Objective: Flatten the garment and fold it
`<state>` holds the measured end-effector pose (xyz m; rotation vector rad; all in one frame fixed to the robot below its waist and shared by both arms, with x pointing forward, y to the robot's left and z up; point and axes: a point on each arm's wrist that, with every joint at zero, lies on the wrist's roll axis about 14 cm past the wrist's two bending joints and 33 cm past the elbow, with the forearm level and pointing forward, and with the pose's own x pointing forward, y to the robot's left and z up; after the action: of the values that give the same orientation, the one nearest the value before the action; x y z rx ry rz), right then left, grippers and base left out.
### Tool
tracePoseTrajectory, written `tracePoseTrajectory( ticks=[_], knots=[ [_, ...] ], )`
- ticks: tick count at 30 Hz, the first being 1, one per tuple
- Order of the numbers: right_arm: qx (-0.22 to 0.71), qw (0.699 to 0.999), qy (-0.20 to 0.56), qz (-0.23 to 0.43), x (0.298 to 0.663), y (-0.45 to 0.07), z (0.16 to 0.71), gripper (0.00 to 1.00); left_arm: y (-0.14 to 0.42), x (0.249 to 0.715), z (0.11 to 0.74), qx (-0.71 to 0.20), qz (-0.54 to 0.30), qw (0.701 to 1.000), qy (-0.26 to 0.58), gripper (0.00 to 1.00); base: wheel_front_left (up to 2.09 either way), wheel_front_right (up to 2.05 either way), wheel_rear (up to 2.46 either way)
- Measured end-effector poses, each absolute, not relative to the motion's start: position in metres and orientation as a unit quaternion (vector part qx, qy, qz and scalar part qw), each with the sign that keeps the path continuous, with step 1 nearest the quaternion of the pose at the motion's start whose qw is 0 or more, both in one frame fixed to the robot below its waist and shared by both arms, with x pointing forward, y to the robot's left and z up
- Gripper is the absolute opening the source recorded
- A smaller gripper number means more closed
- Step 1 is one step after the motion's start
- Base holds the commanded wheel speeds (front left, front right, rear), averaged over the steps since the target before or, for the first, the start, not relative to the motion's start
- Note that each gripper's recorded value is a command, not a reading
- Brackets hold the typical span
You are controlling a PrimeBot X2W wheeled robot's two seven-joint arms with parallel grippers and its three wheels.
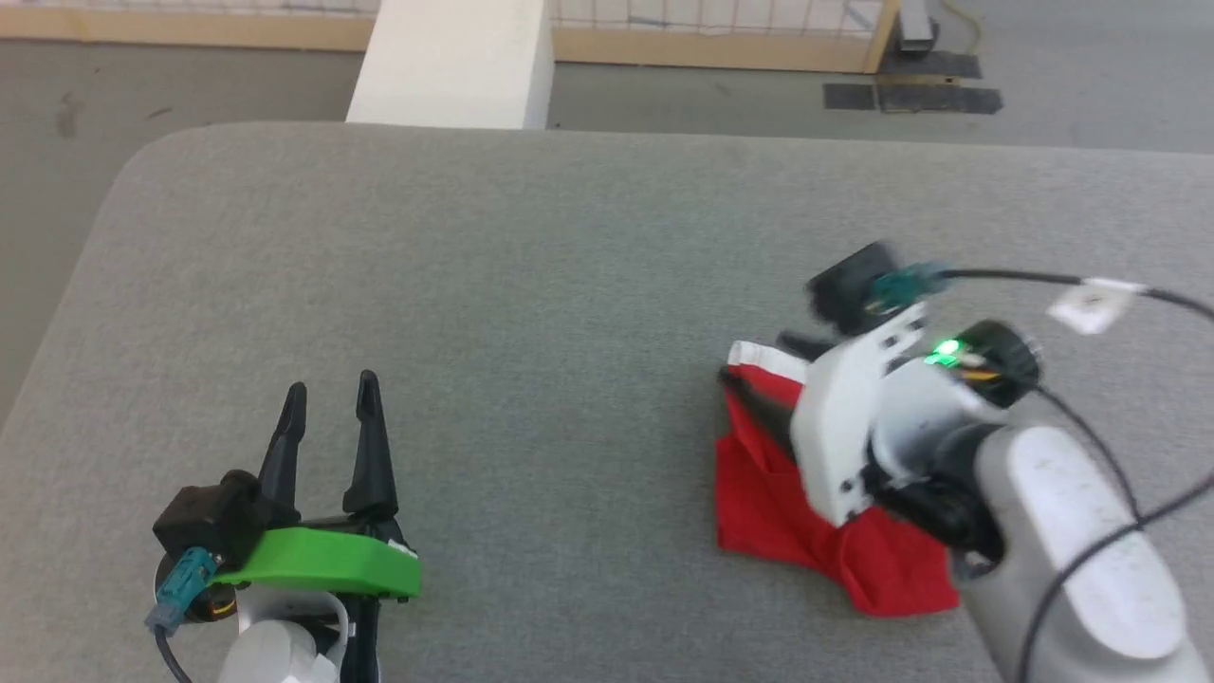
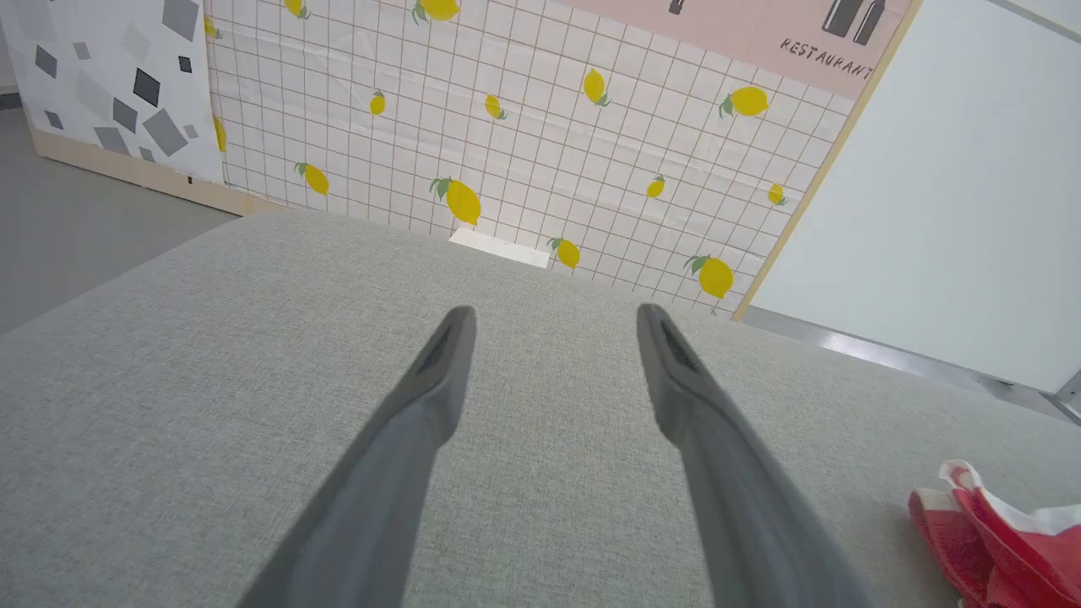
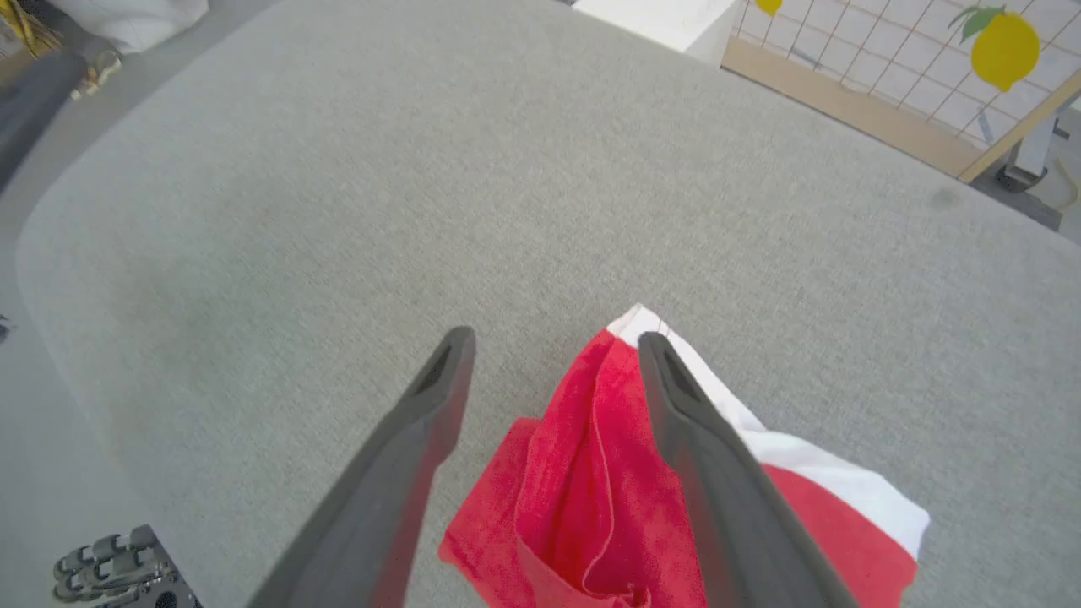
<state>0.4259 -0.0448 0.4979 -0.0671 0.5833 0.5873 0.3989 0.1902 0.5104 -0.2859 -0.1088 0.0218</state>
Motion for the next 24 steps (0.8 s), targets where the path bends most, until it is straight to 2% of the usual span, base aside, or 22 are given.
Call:
tracePoseTrajectory(
  ticks=[5, 8, 15, 24],
  knots=[
    [-0.002, 0.957, 0.209, 0.203, 0.441, -0.095, 0.530, 1.00, 0.180, 0.403, 0.515, -0.143, -0.005, 0.988, -0.059, 1.00, 0.00, 0.00, 0.00],
    [0.004, 0.965, 0.215, 0.147, 0.435, -0.129, 0.520, 1.00, 0.175, 0.405, 0.516, -0.143, -0.014, 0.988, -0.061, 1.00, 0.00, 0.00, 0.00],
    [0.005, 0.950, 0.305, 0.070, 0.403, -0.173, 0.456, 1.00, 0.168, 0.407, 0.515, -0.143, -0.025, 0.988, -0.059, 1.00, 0.00, 0.00, 0.00],
    [0.005, 0.921, 0.385, 0.063, 0.389, -0.168, 0.398, 1.00, 0.176, 0.406, 0.504, -0.141, -0.012, 0.989, -0.044, 1.00, 0.00, 0.00, 0.00]
  ],
)
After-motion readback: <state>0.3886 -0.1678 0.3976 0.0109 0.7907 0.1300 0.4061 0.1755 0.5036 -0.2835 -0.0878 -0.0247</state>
